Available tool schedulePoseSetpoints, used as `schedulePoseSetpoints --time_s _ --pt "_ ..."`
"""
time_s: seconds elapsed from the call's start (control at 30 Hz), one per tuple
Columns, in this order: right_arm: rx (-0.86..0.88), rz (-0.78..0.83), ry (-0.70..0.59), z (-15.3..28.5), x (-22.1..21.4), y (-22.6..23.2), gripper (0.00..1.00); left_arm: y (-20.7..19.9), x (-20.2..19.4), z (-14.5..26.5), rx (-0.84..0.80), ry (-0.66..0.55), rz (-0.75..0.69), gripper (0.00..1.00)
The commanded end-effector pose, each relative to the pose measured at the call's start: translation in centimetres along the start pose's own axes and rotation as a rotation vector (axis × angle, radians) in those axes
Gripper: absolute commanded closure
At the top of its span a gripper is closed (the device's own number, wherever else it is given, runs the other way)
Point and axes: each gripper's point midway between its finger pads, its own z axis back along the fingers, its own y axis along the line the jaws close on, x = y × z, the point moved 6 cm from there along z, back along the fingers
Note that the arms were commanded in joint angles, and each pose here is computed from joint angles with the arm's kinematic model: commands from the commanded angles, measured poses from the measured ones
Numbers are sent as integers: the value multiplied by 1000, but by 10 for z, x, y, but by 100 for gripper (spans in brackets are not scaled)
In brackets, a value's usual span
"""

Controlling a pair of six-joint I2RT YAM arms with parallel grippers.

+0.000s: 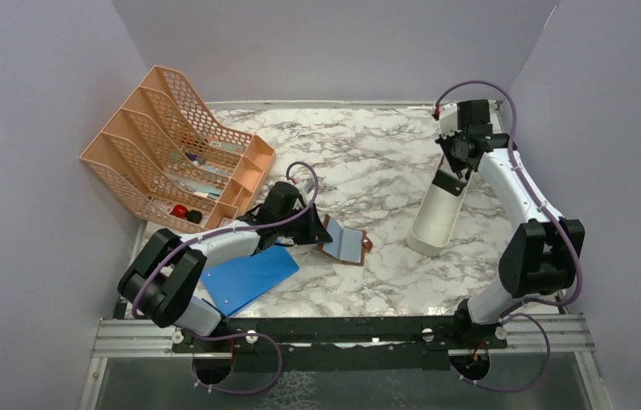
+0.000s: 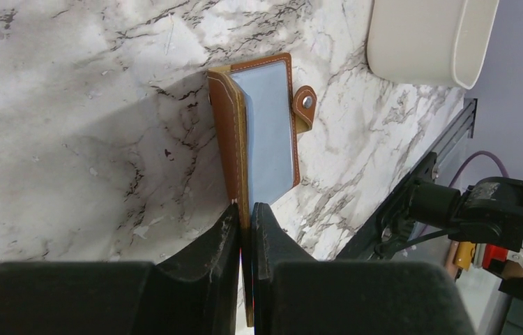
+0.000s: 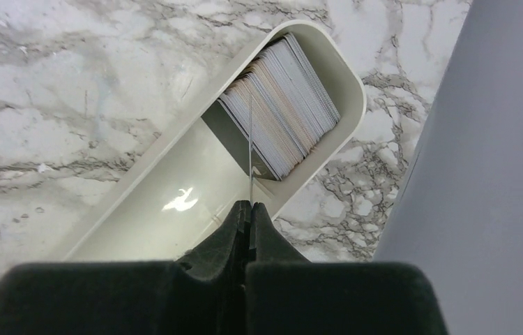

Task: Put the credit cards into the card holder
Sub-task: Pick up the credit card from the storage box.

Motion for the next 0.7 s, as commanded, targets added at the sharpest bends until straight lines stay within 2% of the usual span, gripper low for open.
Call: schedulePoseSetpoints --time_s 0.0,0.13,0.27,0.43,0.67 --pt "36 -146 -51 32 11 0 99 -10 4 -1 -79 -16 10 88" --pt "112 -227 -159 49 26 9 99 -15 2 -1 -143 -31 39 89" --pt "184 -307 -261 65 39 16 99 -11 3 -3 -122 -56 45 89" --pt "480 -334 -376 80 50 50 99 -7 0 -5 -140 -74 40 88" --pt "860 -399 -377 84 48 115 99 -4 1 -6 -131 -107 59 88"
